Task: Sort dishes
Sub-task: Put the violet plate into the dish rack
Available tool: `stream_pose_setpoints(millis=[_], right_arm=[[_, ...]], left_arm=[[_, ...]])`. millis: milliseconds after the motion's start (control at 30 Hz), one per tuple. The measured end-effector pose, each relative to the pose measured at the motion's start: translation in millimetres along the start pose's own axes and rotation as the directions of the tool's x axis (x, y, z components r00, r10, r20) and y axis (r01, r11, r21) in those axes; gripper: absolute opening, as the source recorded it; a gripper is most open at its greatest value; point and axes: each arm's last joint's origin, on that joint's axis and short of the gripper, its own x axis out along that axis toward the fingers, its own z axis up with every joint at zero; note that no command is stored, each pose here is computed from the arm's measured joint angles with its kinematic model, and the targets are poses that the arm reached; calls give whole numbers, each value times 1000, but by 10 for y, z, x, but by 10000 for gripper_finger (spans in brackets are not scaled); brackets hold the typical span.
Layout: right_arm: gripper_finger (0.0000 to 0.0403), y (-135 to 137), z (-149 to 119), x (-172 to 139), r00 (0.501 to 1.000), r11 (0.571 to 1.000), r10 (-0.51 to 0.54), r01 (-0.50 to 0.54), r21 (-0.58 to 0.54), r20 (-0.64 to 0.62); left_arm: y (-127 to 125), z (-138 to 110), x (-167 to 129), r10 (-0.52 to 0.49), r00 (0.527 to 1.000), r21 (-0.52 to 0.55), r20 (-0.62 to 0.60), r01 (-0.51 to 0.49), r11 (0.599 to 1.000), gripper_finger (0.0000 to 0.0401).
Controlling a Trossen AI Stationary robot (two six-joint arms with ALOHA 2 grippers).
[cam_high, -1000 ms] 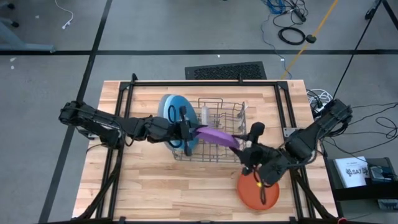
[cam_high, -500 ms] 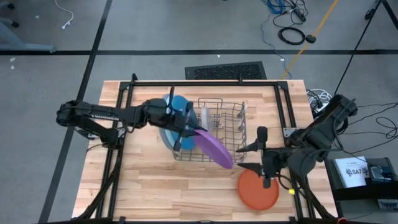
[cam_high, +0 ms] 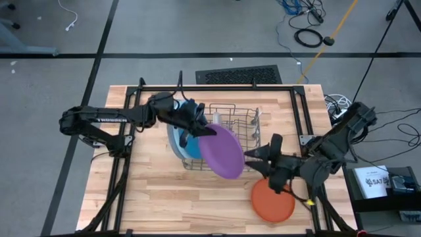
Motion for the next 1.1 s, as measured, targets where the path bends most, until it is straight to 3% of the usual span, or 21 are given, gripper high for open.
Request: stream_pose_setpoints(millis=[133,300,433,567,733,900,1100], right_arm=[[201,41,-24,22,980,980,-112,82,-183,-163],[201,157,31,27,957,926,-170,74,-369,-234],[201,206,72,-9,962,921,-162,69,-384,-218],[201,262,126,-55,974,907,-138,52,-417,-179],[201,279,160,-118,982,903,-121,48,-426,-146],[201,336,16,-65,969,857,-96,-36,-515,-226],[175,276,-35,49,961,849,-107,-45,-527,-255]], left_arm=[[75,25,-40,37,999,-144,12,-35,989,23],[136,24,-70,61,998,-223,-2,-60,973,22],[160,32,-82,87,996,-239,7,-83,968,22],[206,45,-95,180,983,-251,37,-166,954,22],[216,49,-103,168,985,-254,33,-155,955,22],[215,53,-104,162,986,-252,34,-148,956,22],[213,46,-102,156,987,-258,26,-144,955,22]])
